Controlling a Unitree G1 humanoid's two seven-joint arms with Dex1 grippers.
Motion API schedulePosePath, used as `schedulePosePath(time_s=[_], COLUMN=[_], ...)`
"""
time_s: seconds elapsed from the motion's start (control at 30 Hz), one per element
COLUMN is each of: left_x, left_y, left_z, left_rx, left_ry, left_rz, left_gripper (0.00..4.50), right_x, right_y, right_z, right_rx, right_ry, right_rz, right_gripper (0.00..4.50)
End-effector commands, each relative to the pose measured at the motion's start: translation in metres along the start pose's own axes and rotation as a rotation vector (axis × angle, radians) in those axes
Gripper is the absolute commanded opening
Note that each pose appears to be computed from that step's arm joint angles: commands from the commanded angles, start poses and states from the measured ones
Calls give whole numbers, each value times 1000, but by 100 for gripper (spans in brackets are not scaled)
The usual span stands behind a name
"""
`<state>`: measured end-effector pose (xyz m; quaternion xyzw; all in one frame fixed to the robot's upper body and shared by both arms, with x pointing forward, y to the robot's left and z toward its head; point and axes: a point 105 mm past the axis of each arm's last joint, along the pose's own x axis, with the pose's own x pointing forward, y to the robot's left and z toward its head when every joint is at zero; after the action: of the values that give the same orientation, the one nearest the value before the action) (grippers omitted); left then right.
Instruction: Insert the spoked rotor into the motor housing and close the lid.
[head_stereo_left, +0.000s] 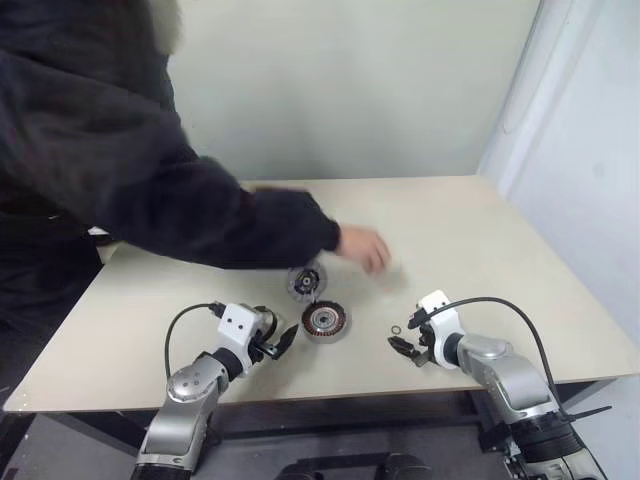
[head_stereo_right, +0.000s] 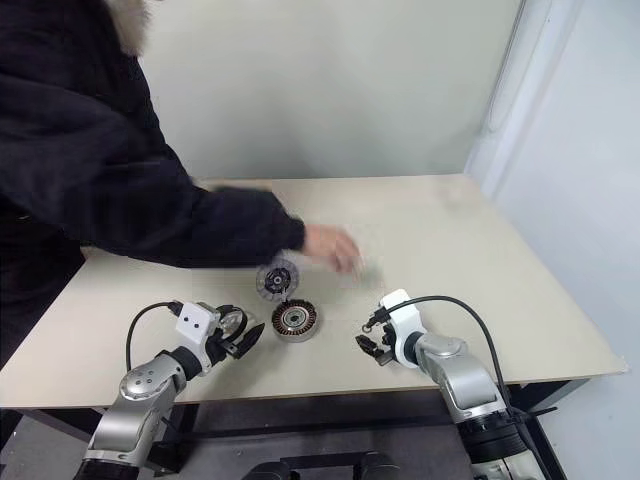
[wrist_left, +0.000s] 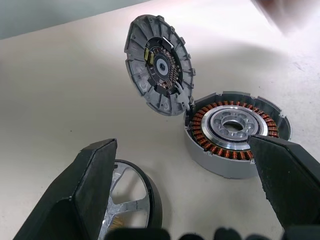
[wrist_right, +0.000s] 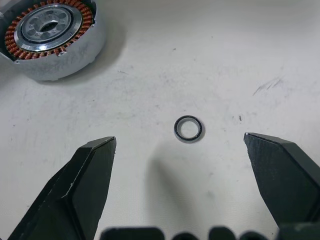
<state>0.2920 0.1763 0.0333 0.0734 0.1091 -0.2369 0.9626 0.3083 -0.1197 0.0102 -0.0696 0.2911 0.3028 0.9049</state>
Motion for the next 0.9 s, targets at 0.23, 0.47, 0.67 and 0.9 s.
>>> schedulePosePath(time_s=[0.23,0.47,0.67,0.9], left_x=[1,2,1,0], left_y=[-3,-13,-12,-9], left_z=[14,14,15,16], left_rx=[43,42,50,56], left_ry=[-32,-26,-26,-25], left_rz=[-35,-77,-74,-68], left_gripper=[450,450,450,450], right_x=[6,20,30,32], right_y=[-3,-9,-11,-6], right_z=[14,12,6,-3], right_rx=[-25,23,33,23], right_ry=[-78,-112,-118,-83], right_rz=[-52,-99,-115,-91], right_gripper=[447,447,447,326])
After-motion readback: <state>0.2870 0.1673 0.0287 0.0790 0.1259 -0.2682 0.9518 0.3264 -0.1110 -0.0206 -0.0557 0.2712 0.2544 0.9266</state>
